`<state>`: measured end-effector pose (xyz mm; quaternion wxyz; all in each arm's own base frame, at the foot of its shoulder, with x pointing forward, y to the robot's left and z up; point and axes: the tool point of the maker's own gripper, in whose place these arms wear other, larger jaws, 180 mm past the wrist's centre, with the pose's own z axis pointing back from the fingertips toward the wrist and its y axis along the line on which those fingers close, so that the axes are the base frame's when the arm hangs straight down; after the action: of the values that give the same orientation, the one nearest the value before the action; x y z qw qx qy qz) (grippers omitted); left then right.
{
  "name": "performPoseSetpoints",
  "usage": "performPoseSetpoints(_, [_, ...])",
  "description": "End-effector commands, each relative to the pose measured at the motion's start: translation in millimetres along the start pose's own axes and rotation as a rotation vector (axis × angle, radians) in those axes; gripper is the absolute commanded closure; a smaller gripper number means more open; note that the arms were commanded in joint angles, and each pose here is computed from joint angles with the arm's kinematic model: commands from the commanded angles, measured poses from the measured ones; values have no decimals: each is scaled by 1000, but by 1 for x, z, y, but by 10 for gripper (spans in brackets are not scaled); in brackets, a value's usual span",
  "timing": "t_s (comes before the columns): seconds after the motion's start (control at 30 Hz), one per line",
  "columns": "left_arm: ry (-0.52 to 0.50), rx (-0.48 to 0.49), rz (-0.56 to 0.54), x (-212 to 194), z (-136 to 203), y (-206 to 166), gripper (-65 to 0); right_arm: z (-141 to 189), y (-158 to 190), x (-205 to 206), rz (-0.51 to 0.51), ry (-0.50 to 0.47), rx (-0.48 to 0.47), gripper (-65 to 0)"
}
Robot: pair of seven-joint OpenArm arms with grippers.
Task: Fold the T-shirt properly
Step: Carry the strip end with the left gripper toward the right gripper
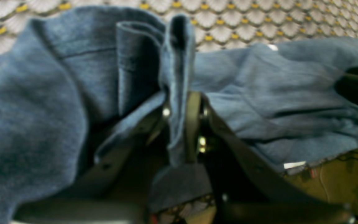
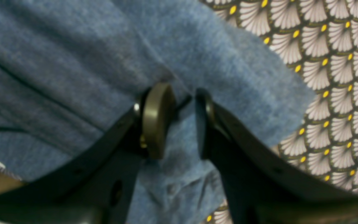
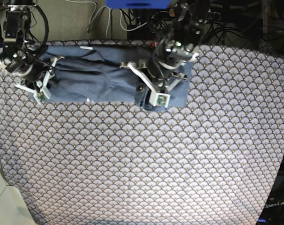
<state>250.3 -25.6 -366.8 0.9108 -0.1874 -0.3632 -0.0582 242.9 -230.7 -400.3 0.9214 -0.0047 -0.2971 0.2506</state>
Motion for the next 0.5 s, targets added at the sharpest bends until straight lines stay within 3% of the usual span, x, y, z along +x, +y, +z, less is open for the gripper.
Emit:
performPoseSetpoints(0.0, [-20, -32, -8, 6, -1, -12, -3, 5, -7, 11, 15, -37, -17, -180])
performPoseSetpoints(0.17, [21, -71, -47, -6, -11, -29, -3, 5, -7, 11, 15, -37, -17, -180])
performPoseSetpoints(0.47, [-16, -126, -25, 12, -15, -58, -4, 5, -7, 12, 16, -37, -16, -180])
